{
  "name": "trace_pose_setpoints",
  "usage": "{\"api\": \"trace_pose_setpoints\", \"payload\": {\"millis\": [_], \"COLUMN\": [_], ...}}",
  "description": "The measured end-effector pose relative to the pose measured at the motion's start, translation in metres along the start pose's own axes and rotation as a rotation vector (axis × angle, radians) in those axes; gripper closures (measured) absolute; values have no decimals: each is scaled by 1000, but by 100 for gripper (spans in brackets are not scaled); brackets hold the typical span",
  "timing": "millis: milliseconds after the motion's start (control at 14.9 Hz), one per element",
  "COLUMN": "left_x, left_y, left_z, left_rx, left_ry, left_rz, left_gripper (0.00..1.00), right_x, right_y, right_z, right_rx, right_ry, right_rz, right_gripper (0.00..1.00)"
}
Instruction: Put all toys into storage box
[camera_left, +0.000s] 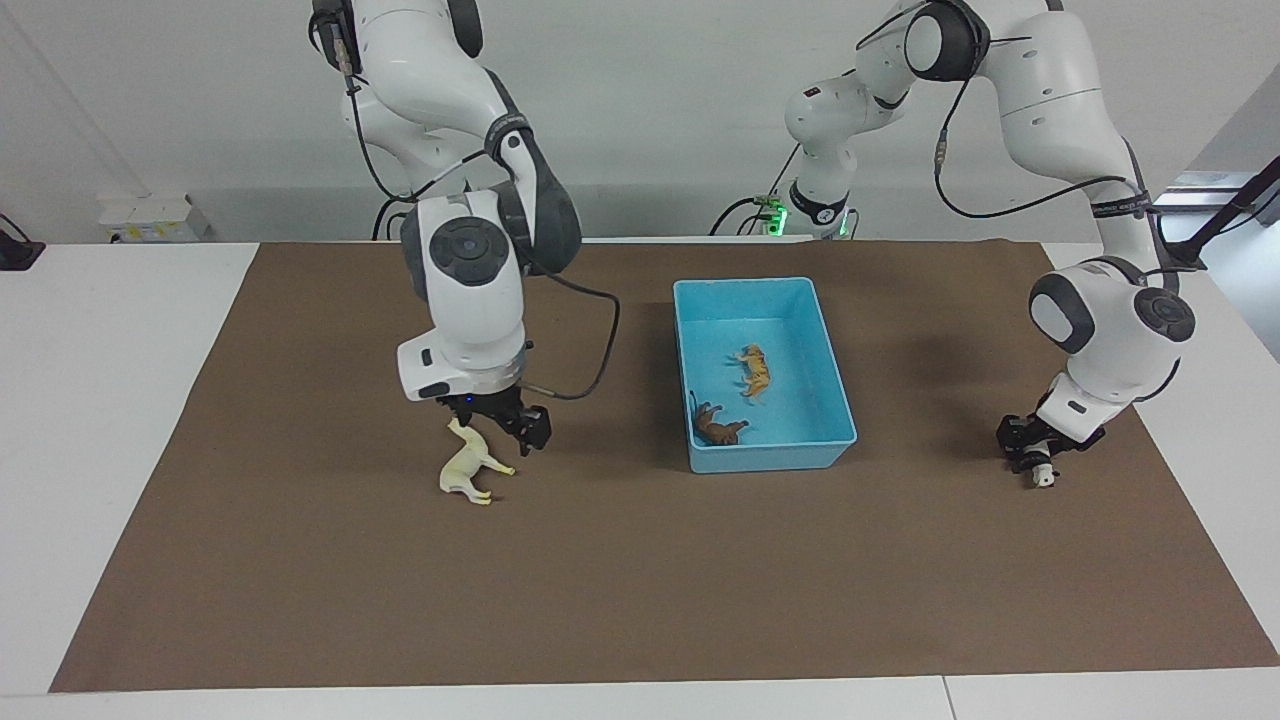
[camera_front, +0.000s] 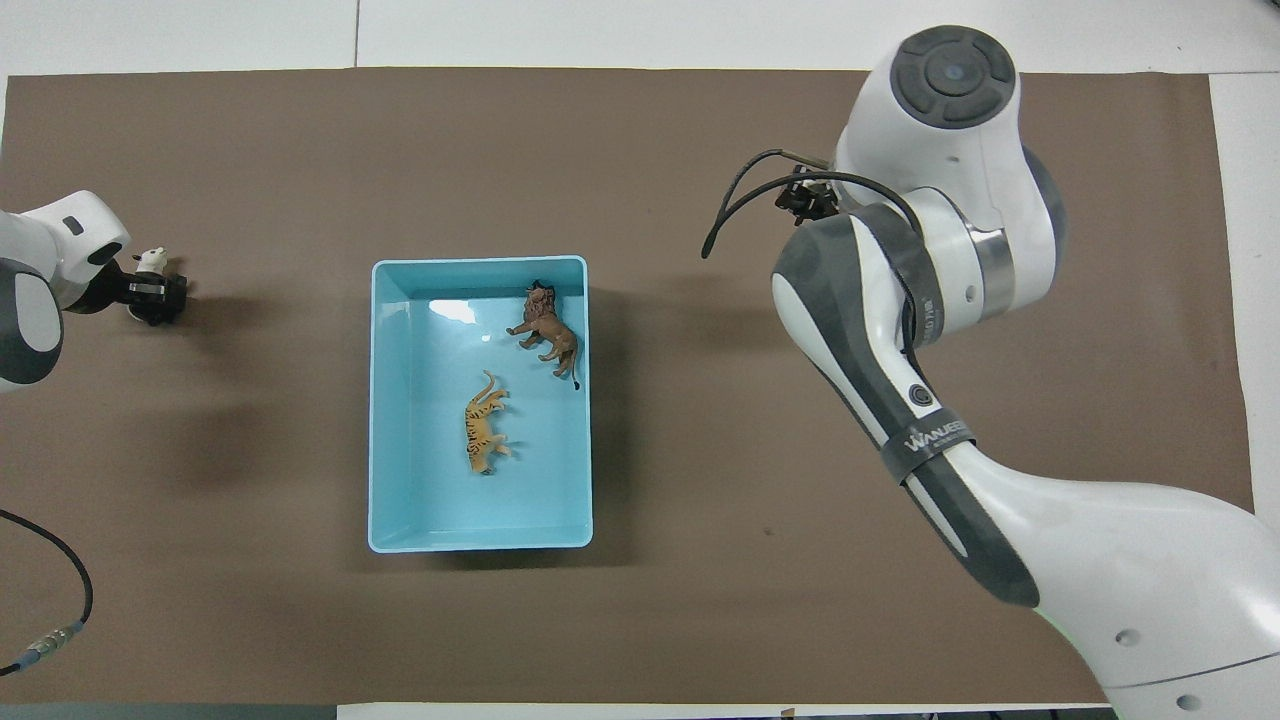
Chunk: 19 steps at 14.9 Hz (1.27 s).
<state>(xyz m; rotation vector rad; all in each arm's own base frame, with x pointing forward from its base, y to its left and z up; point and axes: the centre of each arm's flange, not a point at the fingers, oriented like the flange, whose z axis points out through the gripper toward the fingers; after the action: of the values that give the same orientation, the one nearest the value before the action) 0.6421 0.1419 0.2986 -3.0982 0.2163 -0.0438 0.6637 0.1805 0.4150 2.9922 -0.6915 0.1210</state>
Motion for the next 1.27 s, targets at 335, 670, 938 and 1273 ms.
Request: {"api": "trace_pose_setpoints", "payload": {"millis": [335,670,938,1273], "left_x": [25,15,-8,-21], "left_y": [81,211,327,373], "left_z": [-75,-163,-175,-169], "left_rx": [0,15,27,39], "left_ry": [-29,-23,-37,-43], "left_rz": [-193,-318,-388,-515], "left_gripper": [50,50,35,0], "right_x": [-5,-8,-9,-13], "right_y": [37,53,53,53], "right_z": [60,93,111,134], "right_rx": [27,40,48,49], "right_ry": [23,43,59,63], "right_rz": [-108,-196,-203,-221], "right_gripper": [0,0,0,0]}}
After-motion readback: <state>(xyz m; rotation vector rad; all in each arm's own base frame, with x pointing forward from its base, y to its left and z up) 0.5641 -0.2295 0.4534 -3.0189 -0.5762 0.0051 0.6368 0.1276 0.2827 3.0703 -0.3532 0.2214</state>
